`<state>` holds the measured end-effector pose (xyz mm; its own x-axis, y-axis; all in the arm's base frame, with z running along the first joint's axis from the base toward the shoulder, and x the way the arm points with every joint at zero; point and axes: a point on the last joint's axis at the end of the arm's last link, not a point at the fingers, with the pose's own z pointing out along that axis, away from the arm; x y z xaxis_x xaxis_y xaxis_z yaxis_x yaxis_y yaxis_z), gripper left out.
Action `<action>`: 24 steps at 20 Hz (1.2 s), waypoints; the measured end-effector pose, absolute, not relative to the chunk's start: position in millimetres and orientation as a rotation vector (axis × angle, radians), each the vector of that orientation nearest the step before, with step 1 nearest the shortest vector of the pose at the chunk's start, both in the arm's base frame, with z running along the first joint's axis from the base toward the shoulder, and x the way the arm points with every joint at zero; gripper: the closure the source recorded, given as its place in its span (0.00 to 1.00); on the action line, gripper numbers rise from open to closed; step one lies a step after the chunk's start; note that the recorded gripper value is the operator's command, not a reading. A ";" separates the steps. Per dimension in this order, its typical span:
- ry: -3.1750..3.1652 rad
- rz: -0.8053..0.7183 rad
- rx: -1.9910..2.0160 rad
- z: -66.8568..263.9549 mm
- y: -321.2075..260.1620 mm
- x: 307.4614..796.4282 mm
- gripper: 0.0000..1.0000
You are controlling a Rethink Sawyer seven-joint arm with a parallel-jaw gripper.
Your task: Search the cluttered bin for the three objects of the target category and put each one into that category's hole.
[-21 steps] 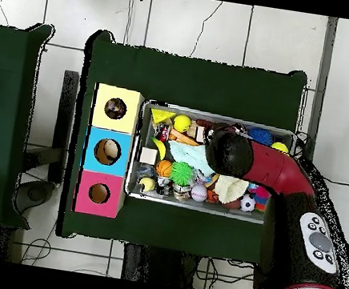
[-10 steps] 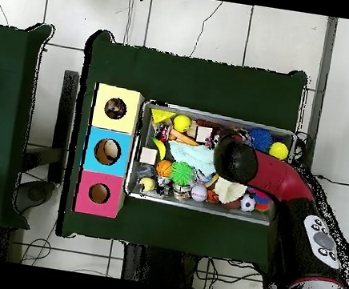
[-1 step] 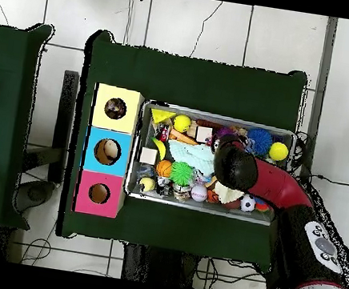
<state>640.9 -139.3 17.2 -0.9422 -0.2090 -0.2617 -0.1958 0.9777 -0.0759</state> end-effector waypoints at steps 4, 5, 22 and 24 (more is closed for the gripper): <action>2.865 -0.045 -0.275 17.7 -133.6 636.1 0.00; 2.869 -0.034 -0.268 18.1 -131.3 634.4 0.00; 2.889 0.100 -0.233 -5.9 -88.8 598.7 0.00; 2.876 0.095 -0.231 -9.6 -86.8 599.0 0.00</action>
